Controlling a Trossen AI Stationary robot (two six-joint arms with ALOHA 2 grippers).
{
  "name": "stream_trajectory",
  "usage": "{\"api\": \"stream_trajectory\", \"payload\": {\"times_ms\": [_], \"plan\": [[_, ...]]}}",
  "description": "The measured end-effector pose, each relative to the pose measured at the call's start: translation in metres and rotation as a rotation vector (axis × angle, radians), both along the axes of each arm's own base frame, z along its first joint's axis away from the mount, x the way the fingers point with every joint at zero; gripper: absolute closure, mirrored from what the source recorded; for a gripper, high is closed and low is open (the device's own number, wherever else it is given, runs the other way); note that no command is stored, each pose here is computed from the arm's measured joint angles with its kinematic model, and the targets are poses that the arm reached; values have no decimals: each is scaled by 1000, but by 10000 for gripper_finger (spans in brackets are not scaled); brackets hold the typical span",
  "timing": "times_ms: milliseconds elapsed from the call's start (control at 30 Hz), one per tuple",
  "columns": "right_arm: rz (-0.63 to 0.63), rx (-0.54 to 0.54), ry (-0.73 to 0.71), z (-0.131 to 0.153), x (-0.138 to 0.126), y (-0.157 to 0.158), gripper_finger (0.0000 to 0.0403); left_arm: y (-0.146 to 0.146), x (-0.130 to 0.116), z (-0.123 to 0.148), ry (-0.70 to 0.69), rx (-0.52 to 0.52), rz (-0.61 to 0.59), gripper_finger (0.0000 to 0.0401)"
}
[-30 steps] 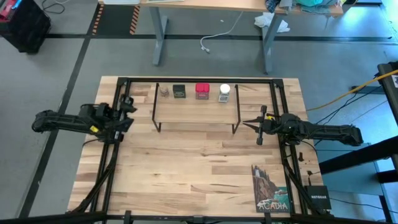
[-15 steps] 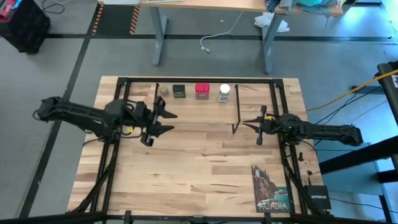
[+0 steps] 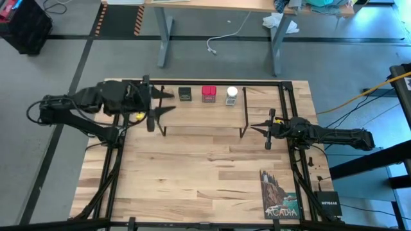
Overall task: Shelf spices
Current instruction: Remove the transparent seasoning bottle from the shelf
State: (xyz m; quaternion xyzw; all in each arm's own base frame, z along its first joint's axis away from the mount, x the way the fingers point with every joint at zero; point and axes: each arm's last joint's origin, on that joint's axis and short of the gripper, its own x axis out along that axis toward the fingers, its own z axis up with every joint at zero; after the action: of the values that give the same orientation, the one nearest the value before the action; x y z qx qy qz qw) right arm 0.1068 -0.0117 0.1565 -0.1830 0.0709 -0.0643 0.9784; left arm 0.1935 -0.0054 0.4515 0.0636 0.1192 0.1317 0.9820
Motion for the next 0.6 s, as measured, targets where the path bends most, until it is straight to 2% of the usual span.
{"api": "stream_trajectory", "payload": {"times_ms": [167, 367, 600], "plan": [[0, 0, 0, 0, 0, 0, 368, 9, 12, -6, 156, 21, 51, 207], [0, 0, 0, 0, 0, 0, 368, 21, 32, -40, 460, 99, 149, 155], [0, 0, 0, 0, 0, 0, 368, 39, 46, -53, 540, 107, 255, 101]]}}
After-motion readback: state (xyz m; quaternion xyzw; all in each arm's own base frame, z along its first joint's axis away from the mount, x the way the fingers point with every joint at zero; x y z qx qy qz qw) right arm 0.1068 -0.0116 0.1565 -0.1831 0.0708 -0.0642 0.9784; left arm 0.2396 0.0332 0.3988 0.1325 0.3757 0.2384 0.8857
